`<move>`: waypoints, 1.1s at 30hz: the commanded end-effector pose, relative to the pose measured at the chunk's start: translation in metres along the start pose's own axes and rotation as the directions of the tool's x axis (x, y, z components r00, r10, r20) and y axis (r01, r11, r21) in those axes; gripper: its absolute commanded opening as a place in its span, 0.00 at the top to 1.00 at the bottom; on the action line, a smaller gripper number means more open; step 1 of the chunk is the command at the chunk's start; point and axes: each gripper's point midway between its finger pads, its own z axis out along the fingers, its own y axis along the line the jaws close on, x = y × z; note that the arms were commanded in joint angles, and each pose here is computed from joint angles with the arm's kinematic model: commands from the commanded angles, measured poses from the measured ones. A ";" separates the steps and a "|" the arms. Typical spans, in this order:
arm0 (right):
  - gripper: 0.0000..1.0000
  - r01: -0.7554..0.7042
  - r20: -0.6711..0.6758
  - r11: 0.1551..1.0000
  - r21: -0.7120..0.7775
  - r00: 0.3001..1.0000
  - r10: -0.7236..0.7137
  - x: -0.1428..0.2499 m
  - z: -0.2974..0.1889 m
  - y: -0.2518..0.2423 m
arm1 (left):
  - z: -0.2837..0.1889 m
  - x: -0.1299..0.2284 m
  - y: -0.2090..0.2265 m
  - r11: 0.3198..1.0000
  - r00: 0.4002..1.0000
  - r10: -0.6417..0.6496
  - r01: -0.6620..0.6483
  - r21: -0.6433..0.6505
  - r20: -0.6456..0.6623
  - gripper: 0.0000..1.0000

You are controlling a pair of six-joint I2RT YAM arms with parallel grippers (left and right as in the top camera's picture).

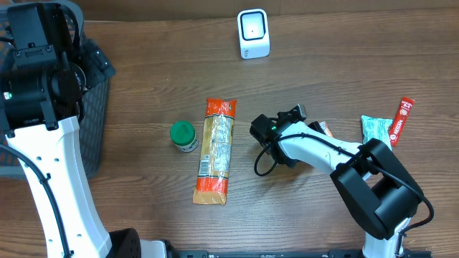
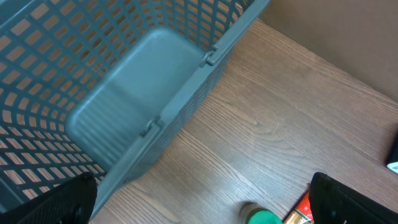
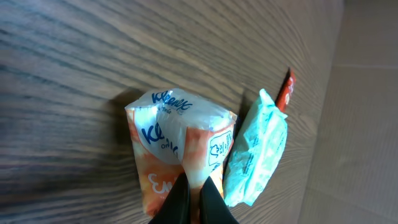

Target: Scan the item barcode

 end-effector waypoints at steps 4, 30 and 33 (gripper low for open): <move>0.89 0.008 -0.010 1.000 -0.007 1.000 -0.008 0.003 0.002 0.003 | 0.001 -0.003 0.002 1.000 1.000 0.004 -0.004 -0.013 0.009 0.00; 0.73 -0.249 -0.180 0.893 -0.374 0.964 0.193 -0.010 0.009 0.014 | 0.001 -0.003 0.002 1.000 1.000 0.004 -0.004 -0.013 0.009 0.00; 0.73 -0.272 -0.249 0.837 -0.474 0.954 0.169 -0.005 0.017 0.018 | 0.001 -0.003 0.002 1.000 1.000 0.004 -0.004 -0.013 0.009 0.00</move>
